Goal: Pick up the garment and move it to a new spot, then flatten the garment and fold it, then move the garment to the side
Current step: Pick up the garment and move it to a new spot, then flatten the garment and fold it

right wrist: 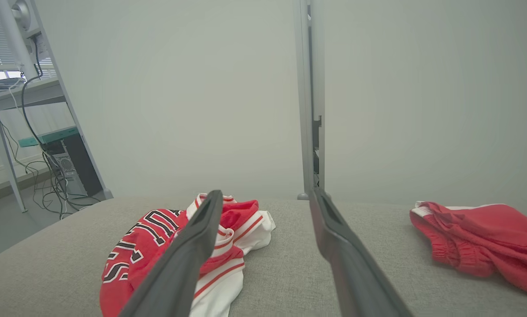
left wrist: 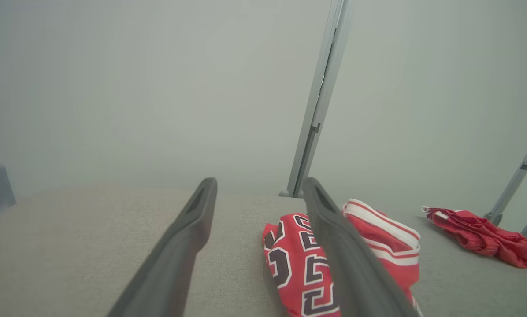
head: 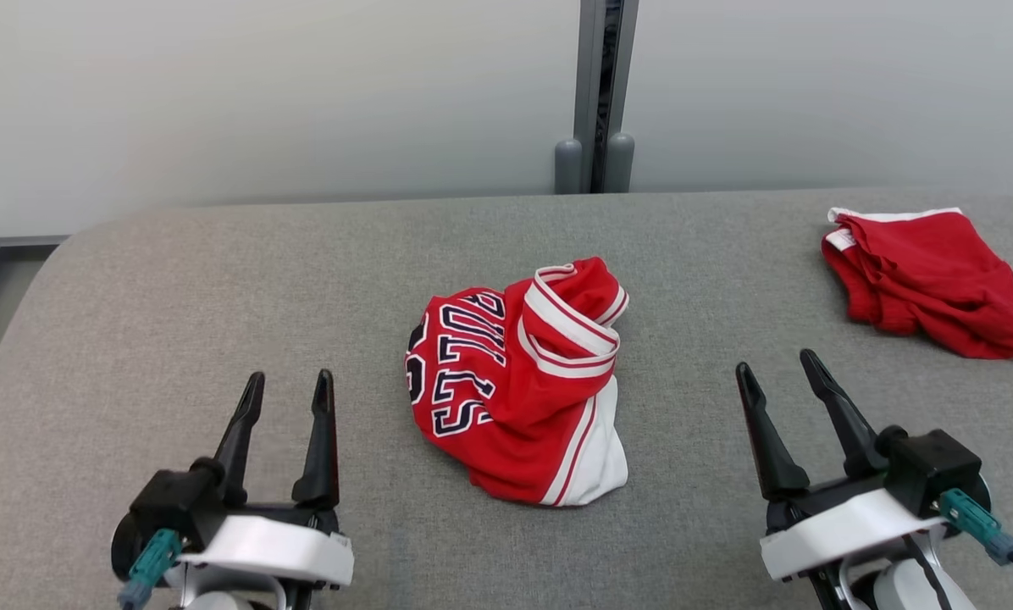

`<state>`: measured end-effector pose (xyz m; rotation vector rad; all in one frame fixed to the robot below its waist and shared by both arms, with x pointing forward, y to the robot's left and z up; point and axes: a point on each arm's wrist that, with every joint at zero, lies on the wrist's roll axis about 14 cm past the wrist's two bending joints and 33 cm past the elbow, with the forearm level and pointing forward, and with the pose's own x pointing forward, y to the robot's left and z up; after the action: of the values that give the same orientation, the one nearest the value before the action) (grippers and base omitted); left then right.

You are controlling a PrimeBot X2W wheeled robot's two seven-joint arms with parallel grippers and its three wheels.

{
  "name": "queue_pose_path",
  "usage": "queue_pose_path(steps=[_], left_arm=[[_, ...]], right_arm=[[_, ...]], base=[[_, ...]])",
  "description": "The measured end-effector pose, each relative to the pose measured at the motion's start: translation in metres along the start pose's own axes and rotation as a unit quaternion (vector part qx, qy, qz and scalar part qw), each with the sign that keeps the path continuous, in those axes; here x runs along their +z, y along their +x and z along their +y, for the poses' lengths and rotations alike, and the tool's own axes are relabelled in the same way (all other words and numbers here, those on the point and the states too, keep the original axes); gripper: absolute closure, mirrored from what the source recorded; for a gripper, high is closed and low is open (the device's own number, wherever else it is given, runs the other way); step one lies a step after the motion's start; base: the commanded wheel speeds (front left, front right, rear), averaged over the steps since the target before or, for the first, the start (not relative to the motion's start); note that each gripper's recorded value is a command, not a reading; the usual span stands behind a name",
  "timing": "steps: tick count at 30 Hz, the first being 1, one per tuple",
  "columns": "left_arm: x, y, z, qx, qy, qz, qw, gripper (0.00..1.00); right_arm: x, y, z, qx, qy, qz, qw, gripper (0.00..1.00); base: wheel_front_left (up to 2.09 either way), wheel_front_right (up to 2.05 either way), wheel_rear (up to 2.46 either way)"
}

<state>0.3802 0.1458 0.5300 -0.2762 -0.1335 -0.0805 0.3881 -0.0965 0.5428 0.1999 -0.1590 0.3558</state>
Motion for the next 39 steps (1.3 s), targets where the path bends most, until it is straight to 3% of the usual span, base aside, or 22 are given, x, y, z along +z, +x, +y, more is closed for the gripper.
queue_pose_path(steps=[14, 39], left_arm=[[-0.012, -0.034, 0.017, 0.024, 0.057, 0.022, 0.998, 0.00], [-0.018, -0.033, 0.010, 0.018, 0.051, 0.029, 0.998, 0.00]], right_arm=[[-0.012, -0.037, -0.018, -0.043, 0.003, 0.021, 0.999, 0.00], [-0.011, -0.036, -0.016, -0.041, 0.000, 0.019, 0.999, 0.00]], base=[[0.00, 0.00, 0.00], [0.00, 0.00, 0.00]])
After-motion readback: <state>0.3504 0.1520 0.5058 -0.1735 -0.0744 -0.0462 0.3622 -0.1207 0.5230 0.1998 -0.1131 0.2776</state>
